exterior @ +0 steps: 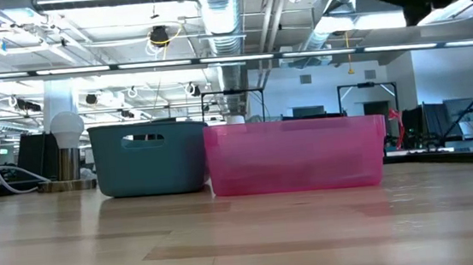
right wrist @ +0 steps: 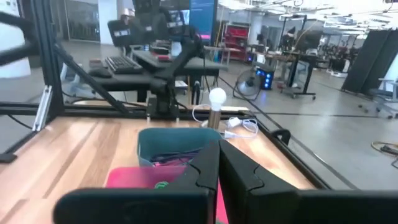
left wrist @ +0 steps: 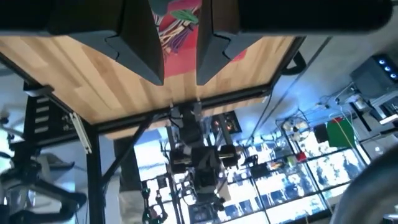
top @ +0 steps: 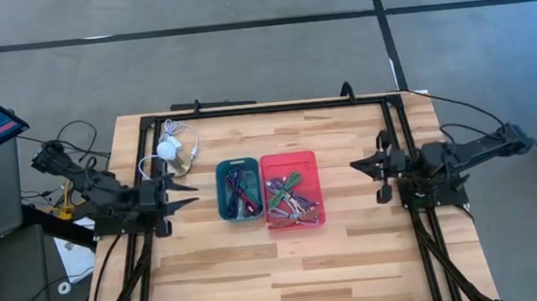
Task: Pick & Place USB Port
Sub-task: Return to Home Position
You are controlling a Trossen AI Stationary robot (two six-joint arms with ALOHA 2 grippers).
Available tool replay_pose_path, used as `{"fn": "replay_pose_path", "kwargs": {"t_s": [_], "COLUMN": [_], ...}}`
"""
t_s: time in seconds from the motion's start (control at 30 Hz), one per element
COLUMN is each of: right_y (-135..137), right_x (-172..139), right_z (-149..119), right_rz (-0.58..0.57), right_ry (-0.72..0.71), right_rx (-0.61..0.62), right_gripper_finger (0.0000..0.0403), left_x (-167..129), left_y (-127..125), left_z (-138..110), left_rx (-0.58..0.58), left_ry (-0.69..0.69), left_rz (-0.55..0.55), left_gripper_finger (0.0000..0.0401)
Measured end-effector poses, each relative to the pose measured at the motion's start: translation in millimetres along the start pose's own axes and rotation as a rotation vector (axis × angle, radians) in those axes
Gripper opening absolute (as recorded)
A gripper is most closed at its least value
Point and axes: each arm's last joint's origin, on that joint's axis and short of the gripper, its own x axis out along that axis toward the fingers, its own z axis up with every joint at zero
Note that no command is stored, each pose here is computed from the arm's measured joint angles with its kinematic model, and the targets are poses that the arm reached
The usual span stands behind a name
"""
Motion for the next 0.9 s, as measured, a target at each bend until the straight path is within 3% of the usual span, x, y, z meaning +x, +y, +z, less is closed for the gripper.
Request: {"fn": "replay_pose_path", "kwargs": {"t_s": [0.4, 0.6, 0.9], "right_y": [-10, -15, -20], "right_x": [-24, -32, -42], "right_z": [3, 12, 25], "right_rz": [0.051, 0.061, 0.109], "right_ry": [-0.052, -0.063, -0.037], "right_rx": [0.023, 0.05, 0.114], "right_gripper_finger": [0.0003, 0.0003, 0.0003], "left_x": [-31, -27, -24], "left_y": [12, 3, 0], "left_z": [-39, -56, -65], "left_rx": [-0.066, -0.063, -0.176], "left_ry": [-0.147, -0.132, -0.107], "left_rz": [0.007, -0.049, -0.027], "left_gripper_finger": [0.0094, 0.0094, 0.0094]}}
